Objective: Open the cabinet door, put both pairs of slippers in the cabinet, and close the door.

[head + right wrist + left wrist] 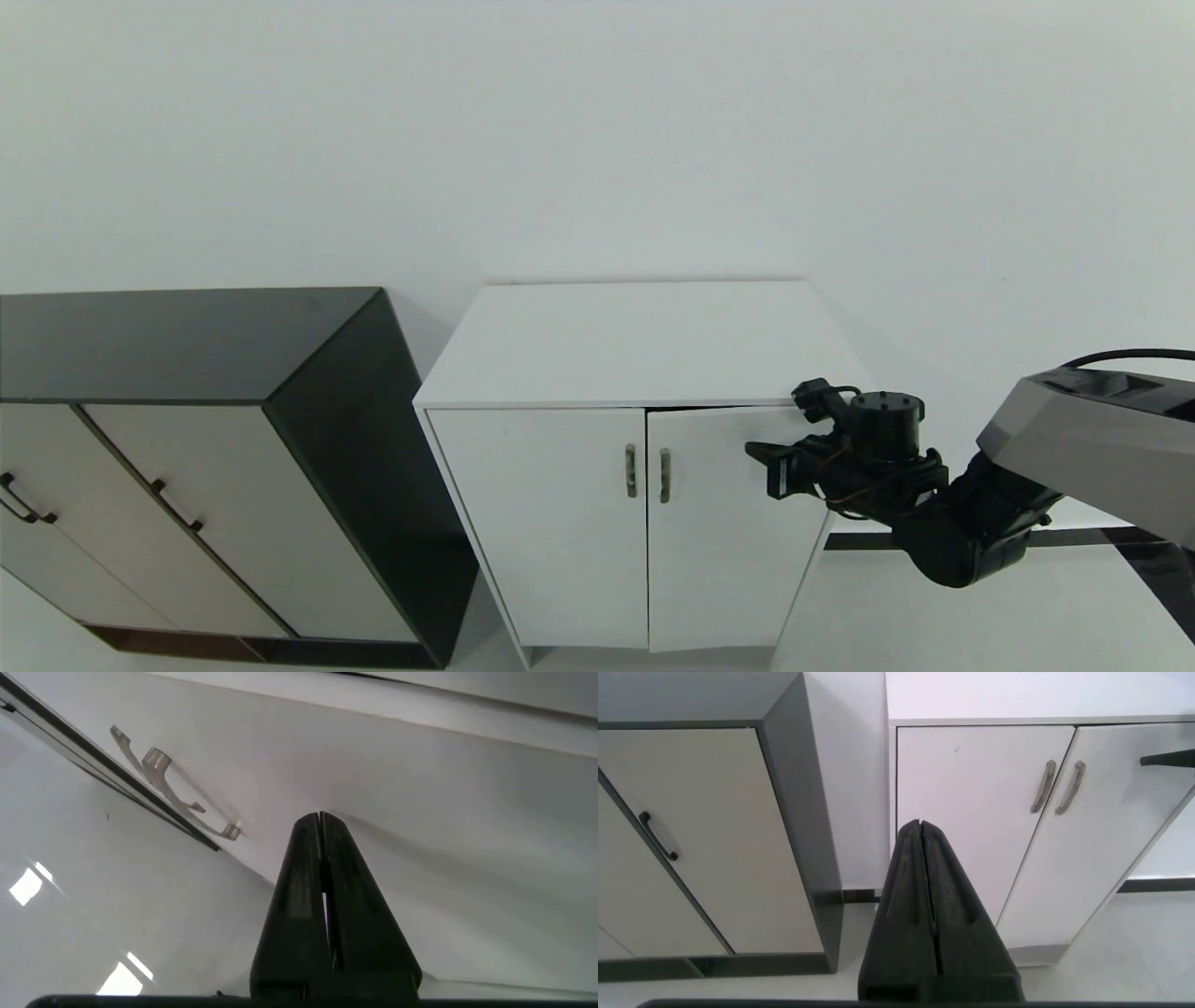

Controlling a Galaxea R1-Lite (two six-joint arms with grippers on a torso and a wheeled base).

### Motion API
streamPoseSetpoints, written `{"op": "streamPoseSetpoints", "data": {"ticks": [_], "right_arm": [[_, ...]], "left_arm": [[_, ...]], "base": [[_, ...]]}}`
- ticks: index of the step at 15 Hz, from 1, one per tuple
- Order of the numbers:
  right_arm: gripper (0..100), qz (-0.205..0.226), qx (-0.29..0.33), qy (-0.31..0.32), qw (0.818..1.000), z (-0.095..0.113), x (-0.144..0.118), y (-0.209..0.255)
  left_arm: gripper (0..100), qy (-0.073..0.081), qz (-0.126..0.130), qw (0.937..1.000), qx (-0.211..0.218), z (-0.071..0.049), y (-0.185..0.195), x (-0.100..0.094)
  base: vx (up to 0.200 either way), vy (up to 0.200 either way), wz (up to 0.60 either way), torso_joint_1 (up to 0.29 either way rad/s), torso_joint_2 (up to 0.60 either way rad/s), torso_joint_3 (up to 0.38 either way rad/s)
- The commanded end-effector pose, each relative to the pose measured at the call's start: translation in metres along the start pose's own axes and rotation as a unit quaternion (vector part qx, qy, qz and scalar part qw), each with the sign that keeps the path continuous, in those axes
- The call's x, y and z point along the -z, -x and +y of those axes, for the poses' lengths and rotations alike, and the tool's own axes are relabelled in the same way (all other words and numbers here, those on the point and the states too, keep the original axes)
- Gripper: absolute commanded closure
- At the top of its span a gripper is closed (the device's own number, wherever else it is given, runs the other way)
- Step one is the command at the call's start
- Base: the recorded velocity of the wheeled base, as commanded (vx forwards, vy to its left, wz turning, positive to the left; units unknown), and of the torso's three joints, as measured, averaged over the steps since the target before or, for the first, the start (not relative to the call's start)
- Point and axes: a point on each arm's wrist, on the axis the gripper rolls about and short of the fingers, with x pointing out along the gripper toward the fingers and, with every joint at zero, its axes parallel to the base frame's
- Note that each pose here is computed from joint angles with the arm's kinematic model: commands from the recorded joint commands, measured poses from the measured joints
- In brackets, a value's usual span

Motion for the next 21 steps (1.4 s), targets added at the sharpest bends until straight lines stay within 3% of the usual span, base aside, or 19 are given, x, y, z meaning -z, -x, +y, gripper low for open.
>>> {"op": "streamPoseSetpoints", "data": {"ticks": [1,21], "right_arm": [[100,0.000,0.001,0.000,1.000,-0.001,0.000,0.000],[100,-0.008,0.006,-0.007,1.000,-0.010,-0.002,-0.014]], "left_arm": [[100,0.000,0.000,1.0000,0.000,0.000,0.000,0.000],[100,0.000,0.000,1.0000,0.000,0.000,0.000,0.000]], "base": [[0.000,0.000,0.00,0.000,0.00,0.000],[0.000,0.000,0.00,0.000,0.00,0.000]]}}
